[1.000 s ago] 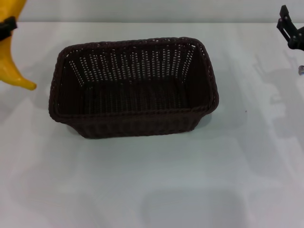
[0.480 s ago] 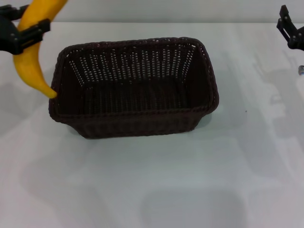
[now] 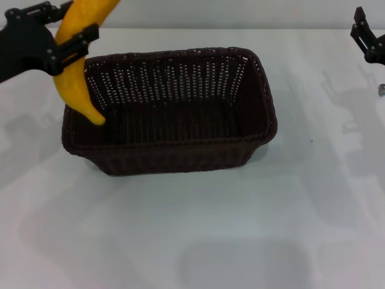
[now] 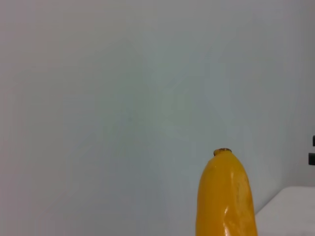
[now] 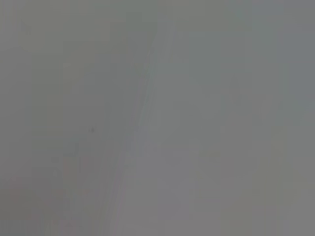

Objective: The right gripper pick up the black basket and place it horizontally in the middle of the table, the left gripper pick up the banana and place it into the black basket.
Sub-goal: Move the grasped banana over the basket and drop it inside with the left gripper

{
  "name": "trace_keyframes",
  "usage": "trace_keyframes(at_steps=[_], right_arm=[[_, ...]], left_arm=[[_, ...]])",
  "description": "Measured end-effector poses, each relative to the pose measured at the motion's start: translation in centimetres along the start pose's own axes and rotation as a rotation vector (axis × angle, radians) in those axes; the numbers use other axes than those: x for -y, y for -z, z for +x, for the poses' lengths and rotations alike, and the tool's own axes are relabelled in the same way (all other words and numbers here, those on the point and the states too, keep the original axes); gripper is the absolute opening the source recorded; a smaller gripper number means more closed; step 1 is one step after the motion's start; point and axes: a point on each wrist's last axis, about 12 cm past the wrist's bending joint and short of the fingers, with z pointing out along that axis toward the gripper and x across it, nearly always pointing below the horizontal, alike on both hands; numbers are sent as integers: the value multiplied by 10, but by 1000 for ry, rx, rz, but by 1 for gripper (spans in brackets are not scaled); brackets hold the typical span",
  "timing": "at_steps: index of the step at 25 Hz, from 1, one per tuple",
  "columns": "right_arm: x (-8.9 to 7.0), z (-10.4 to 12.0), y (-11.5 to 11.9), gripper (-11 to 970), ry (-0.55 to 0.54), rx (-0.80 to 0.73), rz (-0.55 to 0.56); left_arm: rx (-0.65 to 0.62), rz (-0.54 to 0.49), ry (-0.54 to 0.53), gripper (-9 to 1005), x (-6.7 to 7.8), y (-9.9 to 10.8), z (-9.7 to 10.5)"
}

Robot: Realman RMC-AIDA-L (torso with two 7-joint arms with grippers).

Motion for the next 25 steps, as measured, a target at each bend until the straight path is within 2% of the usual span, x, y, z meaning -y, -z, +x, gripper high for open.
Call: trace_keyframes(at_steps=[7, 21, 25], right_arm=[[1, 0, 1, 811, 2, 0, 1], [-2, 0, 4, 812, 0, 5, -8], [-3, -1, 3, 812, -5, 11, -11]], left_arm=[[69, -40, 13, 494, 5, -3, 13], [66, -46, 38, 513, 4, -3, 14], [65, -48, 42, 660, 3, -3, 14]])
